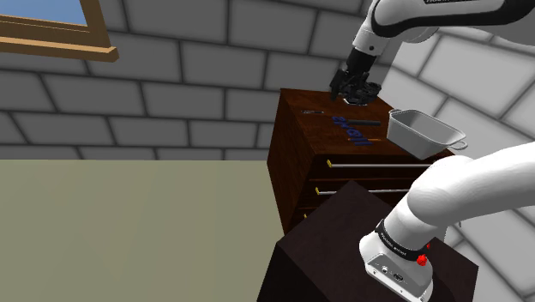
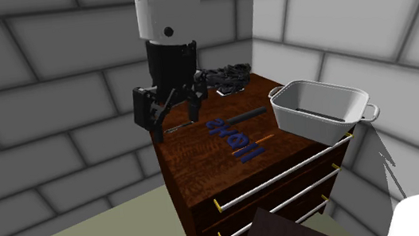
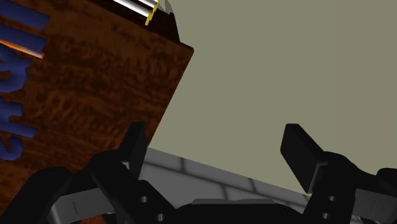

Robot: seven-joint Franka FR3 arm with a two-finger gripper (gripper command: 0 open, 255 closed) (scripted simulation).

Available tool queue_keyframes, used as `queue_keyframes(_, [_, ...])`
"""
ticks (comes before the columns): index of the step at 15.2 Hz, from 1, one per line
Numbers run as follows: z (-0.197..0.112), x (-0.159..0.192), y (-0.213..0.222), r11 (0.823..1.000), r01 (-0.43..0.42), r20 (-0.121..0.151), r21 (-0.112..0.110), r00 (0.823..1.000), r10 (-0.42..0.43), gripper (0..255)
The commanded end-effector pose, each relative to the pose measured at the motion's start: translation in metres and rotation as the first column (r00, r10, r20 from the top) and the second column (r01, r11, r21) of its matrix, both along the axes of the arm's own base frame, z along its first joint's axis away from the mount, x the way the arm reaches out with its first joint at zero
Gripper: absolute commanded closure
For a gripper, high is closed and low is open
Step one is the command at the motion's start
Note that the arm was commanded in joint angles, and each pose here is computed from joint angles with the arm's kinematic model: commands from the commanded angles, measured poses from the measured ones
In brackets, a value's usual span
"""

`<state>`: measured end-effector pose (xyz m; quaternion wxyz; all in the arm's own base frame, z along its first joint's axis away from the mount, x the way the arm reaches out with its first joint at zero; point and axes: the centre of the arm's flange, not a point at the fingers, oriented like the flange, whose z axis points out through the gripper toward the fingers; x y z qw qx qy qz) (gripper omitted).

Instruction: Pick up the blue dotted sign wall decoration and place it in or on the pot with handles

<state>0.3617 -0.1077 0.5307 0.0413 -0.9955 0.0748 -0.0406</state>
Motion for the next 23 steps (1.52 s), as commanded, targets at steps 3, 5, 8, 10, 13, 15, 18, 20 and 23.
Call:
queue_keyframes(3, [-0.030, 0.010, -0.043, 1.000, 0.020, -0.014, -0.019, 1.000, -0.020, 0])
queue_keyframes(5, [-0.044, 0.014, -0.063, 0.999, 0.030, -0.021, -0.029, 0.999, -0.030, 0])
queue_keyframes(8, [-0.066, 0.020, -0.093, 0.998, 0.045, -0.031, -0.043, 0.998, -0.046, 0])
queue_keyframes(10, [-0.081, 0.024, -0.113, 0.997, 0.054, -0.038, -0.052, 0.998, -0.056, 0])
queue_keyframes(13, [-0.102, 0.029, -0.144, 0.995, 0.069, -0.048, -0.067, 0.996, -0.072, 0])
queue_keyframes(15, [-0.116, 0.032, -0.165, 0.994, 0.078, -0.054, -0.076, 0.995, -0.083, 0])
queue_keyframes(18, [-0.136, 0.036, -0.197, 0.992, 0.093, -0.064, -0.091, 0.993, -0.099, 0])
queue_keyframes(20, [-0.150, 0.038, -0.218, 0.990, 0.102, -0.070, -0.101, 0.992, -0.109, 0])
queue_keyframes(23, [-0.169, 0.041, -0.250, 0.987, 0.116, -0.079, -0.116, 0.989, -0.125, 0])
